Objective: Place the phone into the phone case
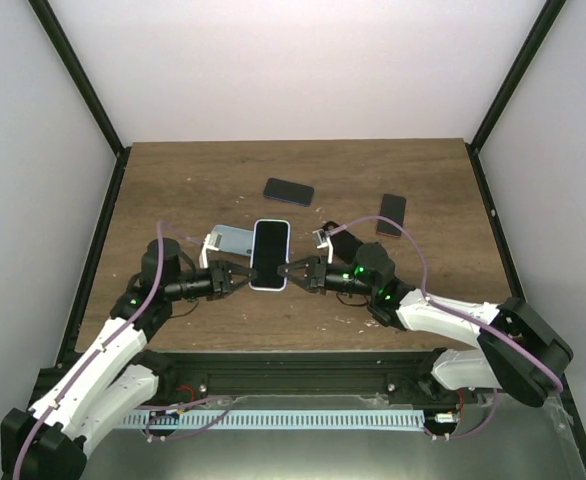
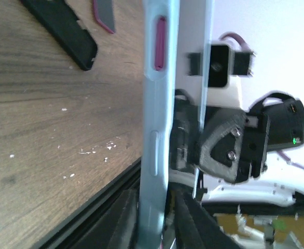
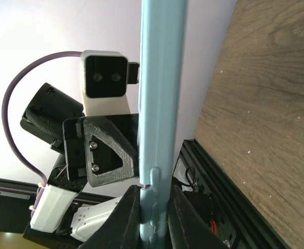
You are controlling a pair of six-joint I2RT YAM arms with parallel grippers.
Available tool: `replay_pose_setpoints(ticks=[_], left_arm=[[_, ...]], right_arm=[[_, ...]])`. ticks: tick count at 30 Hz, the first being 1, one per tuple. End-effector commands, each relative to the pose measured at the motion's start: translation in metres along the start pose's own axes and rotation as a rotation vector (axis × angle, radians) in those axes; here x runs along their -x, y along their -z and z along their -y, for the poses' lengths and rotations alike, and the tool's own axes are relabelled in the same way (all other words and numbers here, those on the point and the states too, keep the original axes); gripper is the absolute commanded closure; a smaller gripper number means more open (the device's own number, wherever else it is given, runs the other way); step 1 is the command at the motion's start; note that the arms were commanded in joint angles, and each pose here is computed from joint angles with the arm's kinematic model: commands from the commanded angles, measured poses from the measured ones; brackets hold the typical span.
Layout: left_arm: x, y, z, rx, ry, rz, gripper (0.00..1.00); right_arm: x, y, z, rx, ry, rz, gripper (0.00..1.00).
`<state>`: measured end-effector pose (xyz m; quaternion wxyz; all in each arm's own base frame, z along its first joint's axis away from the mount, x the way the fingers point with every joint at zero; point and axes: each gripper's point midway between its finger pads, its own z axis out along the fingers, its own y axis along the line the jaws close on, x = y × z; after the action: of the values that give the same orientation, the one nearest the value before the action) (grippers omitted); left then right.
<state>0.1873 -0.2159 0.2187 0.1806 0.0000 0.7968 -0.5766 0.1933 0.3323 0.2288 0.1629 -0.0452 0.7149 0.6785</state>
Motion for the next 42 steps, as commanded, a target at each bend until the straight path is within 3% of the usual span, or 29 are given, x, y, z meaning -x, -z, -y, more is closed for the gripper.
replay_pose_setpoints(ticks=[1,3,6,8,13,16,18,20,22,25,32,42], left_arm=[[0.004,0.004,0.001,0.014,-0.011,0.037,0.65],[0.005,0.002,0.002,-0.006,-0.015,0.041,0.54],[0.003,-0.003,0.005,-0.056,-0.017,0.011,0.54],[0.003,-0.006,0.001,-0.055,-0.017,0.002,0.58],[0.007,-0.008,-0.015,0.033,-0.035,0.017,0.85],[0.009,-0.008,-0.016,0.037,-0.041,0.032,0.88],[0.011,-0.007,-0.019,0.06,-0.046,0.04,0.81],[0.013,-0.006,-0.022,0.094,-0.05,0.045,0.64],[0.012,-0.006,-0.026,0.114,-0.036,0.04,0.53],[0.003,-0.008,-0.027,0.099,0.036,-0.006,0.42],[-0.018,-0.007,-0.02,-0.088,0.223,-0.021,0.41],[-0.003,-0.008,-0.005,-0.136,0.242,0.016,0.44]], right_arm=[[0.004,-0.003,-0.028,0.08,0.103,-0.01,0.99],[0.002,-0.004,-0.03,0.08,0.119,-0.036,0.99],[-0.002,-0.003,-0.031,0.086,0.132,-0.05,0.98],[-0.004,-0.003,-0.03,0.085,0.136,-0.062,0.98],[-0.008,-0.006,-0.012,0.016,0.134,-0.095,0.98],[-0.009,-0.006,-0.004,-0.002,0.125,-0.095,0.98],[-0.008,-0.007,0.001,-0.017,0.123,-0.092,0.98],[-0.007,-0.007,0.003,-0.027,0.125,-0.09,0.99],[-0.005,-0.005,-0.002,-0.013,0.134,-0.081,0.99],[0.007,-0.001,-0.008,-0.023,0.129,-0.005,0.99],[0.033,0.008,-0.022,-0.007,0.117,0.161,0.99],[0.032,0.008,-0.022,0.03,0.066,0.166,0.99]])
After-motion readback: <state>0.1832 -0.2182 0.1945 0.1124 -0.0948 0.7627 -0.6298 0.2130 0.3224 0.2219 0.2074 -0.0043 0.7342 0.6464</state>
